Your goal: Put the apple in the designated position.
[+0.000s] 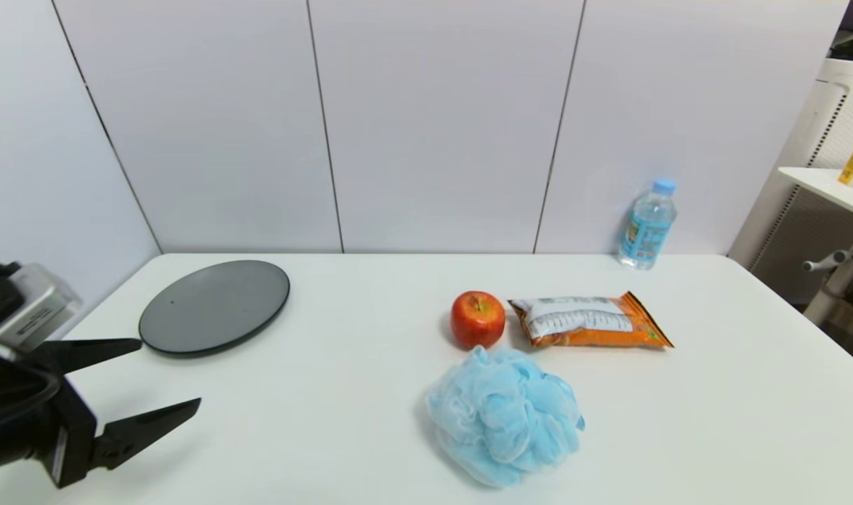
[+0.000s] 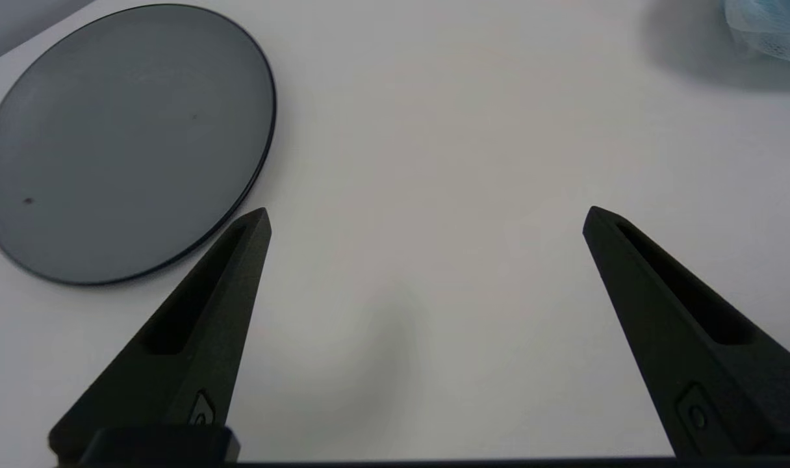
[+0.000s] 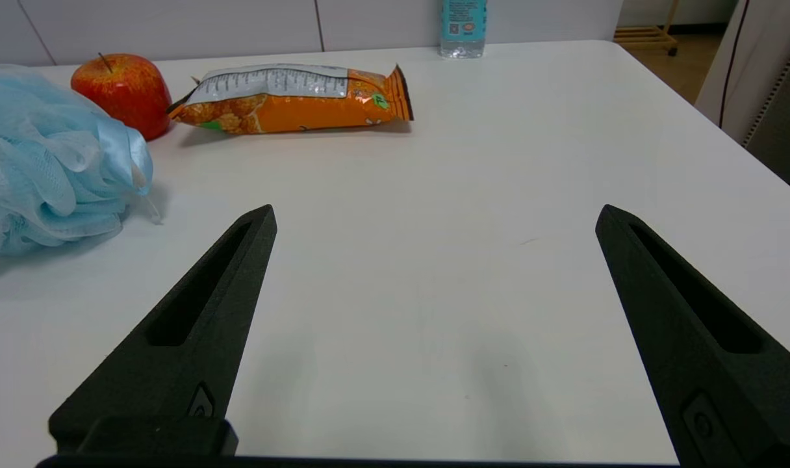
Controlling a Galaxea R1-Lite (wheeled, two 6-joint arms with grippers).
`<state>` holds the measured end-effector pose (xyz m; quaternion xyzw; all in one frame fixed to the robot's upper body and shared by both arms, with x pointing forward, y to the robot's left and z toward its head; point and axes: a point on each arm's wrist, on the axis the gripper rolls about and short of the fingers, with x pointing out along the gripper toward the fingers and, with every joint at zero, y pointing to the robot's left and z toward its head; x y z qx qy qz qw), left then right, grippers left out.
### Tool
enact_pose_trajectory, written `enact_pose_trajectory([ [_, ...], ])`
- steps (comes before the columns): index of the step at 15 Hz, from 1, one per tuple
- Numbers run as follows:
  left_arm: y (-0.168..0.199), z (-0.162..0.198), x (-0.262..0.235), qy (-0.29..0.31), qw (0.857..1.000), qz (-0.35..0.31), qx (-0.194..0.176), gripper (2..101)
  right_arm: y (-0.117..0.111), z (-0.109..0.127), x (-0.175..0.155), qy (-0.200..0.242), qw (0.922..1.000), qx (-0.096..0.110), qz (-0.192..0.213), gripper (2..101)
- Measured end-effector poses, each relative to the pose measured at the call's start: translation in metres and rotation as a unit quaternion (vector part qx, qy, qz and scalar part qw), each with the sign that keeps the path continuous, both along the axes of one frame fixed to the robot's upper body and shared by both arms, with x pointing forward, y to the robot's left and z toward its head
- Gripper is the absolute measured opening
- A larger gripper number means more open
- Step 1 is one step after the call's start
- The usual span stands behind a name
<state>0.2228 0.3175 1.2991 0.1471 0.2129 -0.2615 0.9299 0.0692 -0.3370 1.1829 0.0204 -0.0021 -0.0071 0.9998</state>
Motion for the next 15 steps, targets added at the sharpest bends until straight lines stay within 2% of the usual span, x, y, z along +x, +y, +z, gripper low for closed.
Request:
enact_pose_trajectory([
  [2,0.007,-0.013,-0.040,-0.056,0.996,0.067,-0.008,97.3,0.000,0.000,0.000,0.000,1.0000,0.000,0.000,97.4],
  [6,0.013,-0.054,-0.100,-0.147,0.974,0.169,-0.028,97.6,0.000,0.000,0.000,0.000,1.0000,0.000,0.000,97.4],
  [11,0.014,-0.104,-0.145,-0.190,0.956,0.215,-0.065,97.7,0.000,0.000,0.000,0.000,1.0000,0.000,0.000,97.4],
  [13,0.014,-0.113,-0.152,-0.191,0.954,0.219,-0.075,97.8,0.000,0.000,0.000,0.000,1.0000,0.000,0.000,97.4],
  [15,0.015,-0.113,-0.153,-0.223,0.945,0.218,-0.093,97.8,0.000,0.000,0.000,0.000,1.0000,0.000,0.000,97.4],
])
